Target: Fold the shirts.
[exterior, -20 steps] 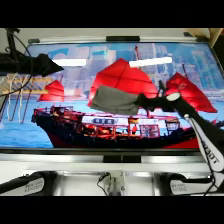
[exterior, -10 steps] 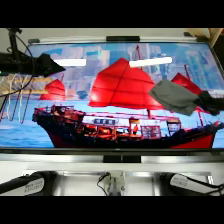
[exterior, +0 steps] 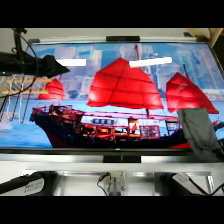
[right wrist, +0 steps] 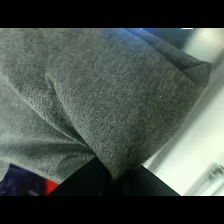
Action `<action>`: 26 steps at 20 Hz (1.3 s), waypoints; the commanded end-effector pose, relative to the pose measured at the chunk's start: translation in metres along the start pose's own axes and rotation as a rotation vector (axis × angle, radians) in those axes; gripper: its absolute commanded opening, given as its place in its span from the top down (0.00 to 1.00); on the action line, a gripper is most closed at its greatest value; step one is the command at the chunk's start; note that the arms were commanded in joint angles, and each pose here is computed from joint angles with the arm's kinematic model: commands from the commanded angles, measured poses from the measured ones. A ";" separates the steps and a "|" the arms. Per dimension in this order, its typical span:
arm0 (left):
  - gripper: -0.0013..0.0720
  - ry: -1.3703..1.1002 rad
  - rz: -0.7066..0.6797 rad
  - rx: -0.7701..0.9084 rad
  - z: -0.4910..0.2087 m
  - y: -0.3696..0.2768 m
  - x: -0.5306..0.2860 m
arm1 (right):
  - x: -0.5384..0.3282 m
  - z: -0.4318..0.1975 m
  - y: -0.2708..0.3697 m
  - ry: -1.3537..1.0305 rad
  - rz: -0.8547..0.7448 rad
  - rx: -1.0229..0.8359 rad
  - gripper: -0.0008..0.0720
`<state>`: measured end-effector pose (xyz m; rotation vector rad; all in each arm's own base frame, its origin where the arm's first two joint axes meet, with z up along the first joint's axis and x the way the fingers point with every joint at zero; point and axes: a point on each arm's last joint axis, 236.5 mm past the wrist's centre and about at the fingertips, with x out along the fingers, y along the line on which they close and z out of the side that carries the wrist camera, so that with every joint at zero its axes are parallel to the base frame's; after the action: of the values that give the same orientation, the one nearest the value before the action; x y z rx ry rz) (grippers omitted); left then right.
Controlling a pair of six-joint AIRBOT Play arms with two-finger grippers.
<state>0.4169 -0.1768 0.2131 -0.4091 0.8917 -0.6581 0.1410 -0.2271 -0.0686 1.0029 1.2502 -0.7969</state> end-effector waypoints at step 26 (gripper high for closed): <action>0.24 0.530 0.571 0.087 -0.127 0.109 0.081 | -0.027 -0.228 0.357 0.228 0.202 -1.053 0.13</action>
<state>0.3877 -0.1509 0.0435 0.1937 1.4080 -0.2826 0.3891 0.0780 0.0243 0.3345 1.3679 0.1155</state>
